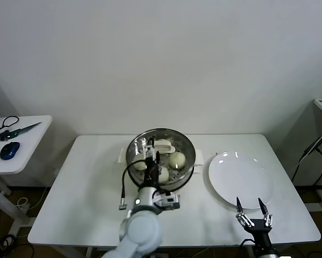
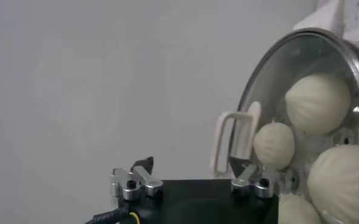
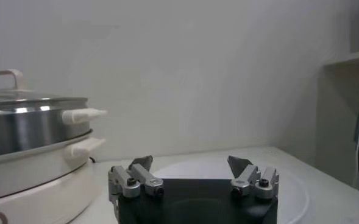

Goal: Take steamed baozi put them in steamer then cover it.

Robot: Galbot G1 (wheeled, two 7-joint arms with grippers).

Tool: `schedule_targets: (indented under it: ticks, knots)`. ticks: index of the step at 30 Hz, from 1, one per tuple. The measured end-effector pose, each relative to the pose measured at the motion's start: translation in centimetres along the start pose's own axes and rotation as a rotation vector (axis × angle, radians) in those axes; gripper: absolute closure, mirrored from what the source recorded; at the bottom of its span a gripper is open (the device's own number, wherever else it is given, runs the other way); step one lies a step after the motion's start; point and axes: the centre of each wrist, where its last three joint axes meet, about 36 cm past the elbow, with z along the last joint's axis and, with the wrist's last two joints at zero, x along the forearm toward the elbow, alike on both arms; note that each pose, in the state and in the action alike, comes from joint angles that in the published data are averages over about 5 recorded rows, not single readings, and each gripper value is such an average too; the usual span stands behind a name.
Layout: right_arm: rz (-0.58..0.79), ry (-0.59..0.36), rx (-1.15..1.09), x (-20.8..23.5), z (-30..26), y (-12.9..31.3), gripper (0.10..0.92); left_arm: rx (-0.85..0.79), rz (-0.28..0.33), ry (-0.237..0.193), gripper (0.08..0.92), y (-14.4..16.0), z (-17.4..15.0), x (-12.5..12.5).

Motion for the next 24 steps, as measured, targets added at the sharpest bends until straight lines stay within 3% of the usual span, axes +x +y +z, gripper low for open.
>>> schedule_targets:
  ticks: [7, 13, 18, 24]
  knots:
    - [-0.01, 0.001, 0.032, -0.5, -1.0, 0.4, 0.2, 0.236, -0.027, -0.004, 0.177, 2.5, 5.4, 1.1]
    - [-0.018, 0.002, 0.077, -0.9, -1.3, 0.2, 0.2, 0.524, -0.023, 0.048, 0.177, 3.8, 12.0, 1.7]
    - [-0.026, 0.009, 0.09, -1.2, -1.3, 0.2, 0.2, 0.762, 0.0, 0.072, 0.177, 2.9, 17.6, 3.3]
    - [-0.029, 0.018, 0.089, -1.5, -1.0, 0.1, 0.2, 0.986, 0.012, 0.085, 0.177, 0.1, 21.4, 6.1]
